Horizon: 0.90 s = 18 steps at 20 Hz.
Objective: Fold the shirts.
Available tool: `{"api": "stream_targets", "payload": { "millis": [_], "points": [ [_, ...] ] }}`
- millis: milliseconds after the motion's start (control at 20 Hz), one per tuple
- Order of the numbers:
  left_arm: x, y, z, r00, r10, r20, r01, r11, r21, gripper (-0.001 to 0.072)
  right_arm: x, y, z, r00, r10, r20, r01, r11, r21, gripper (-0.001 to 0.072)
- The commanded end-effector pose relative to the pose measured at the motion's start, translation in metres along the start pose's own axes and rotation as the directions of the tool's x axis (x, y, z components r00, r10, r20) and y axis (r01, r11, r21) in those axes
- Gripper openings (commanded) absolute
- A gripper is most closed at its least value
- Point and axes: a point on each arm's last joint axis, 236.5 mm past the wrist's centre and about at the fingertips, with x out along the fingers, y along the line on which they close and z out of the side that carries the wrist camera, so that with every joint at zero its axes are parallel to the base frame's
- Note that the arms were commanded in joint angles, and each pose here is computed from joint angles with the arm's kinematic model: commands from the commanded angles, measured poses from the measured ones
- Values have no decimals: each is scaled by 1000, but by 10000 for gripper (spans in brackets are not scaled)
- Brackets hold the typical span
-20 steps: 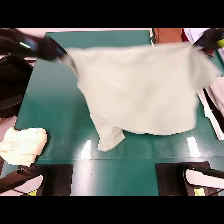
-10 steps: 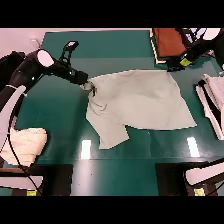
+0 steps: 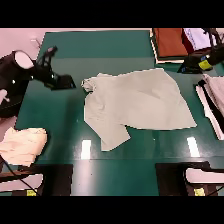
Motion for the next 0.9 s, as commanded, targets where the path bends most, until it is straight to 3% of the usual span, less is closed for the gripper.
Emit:
{"api": "stream_targets", "payload": {
  "millis": [0,50,250,500,550,650,700,850],
  "points": [
    [32,-1,-67,989,-93,-117,78,989,-124,588,-7,6,-32,999,39,18,-39,999,14,375],
    [45,-3,-84,981,-132,-142,108,981,-162,588,-6,9,-40,999,47,17,-47,999,19,448],
    [72,-16,-127,954,-242,-178,195,949,-249,588,0,21,-52,994,100,44,-102,994,47,454],
    [91,-49,-147,950,-231,-210,204,969,-142,586,-2,22,-54,993,95,64,-98,994,48,453],
    [93,-56,-149,949,-231,-214,208,970,-126,552,-5,22,-54,993,91,71,-94,995,45,453],
    [95,-62,-150,949,-232,-214,213,971,-107,165,-9,23,-54,993,88,84,-91,995,41,452],
    [94,-62,-147,952,-230,-203,212,971,-106,25,-12,20,-55,993,85,85,-89,995,47,452],
    [78,-57,-121,955,-244,-168,224,966,-127,21,-15,-6,-73,997,65,33,-68,991,112,452]
  ]
}}
